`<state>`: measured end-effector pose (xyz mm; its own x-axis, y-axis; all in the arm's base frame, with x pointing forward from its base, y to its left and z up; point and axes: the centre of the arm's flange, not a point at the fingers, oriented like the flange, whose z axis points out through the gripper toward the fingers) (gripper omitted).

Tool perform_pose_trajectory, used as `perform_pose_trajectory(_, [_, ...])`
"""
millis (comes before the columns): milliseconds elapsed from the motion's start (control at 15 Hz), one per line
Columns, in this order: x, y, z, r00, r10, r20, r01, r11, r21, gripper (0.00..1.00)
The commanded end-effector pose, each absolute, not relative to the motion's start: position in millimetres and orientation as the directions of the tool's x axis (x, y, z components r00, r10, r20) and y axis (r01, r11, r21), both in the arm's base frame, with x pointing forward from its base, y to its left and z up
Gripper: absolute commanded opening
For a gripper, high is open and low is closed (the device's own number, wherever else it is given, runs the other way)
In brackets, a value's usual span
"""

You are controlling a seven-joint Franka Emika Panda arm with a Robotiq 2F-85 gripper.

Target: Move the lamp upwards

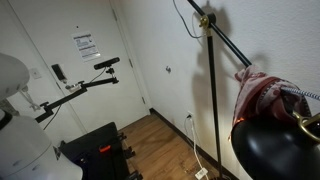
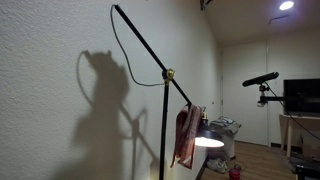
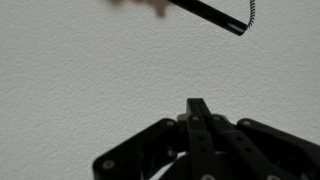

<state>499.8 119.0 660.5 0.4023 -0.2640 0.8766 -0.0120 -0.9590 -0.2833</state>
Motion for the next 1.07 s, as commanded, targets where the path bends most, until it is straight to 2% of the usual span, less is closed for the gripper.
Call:
perform_pose_trajectory(0, [500,119,661,0.402,-0.264,0.877,-0.012,-0.959,-0.283,0.0])
perform_pose_trajectory(467, [516,139,637,0.503,-0.247,0.828,0.037,-0.951,-0.306,0.0])
perform_pose_trajectory(1000, [535,132,634,0.548,-0.26,0.795,0.016,-0.947,-0.321,0.0])
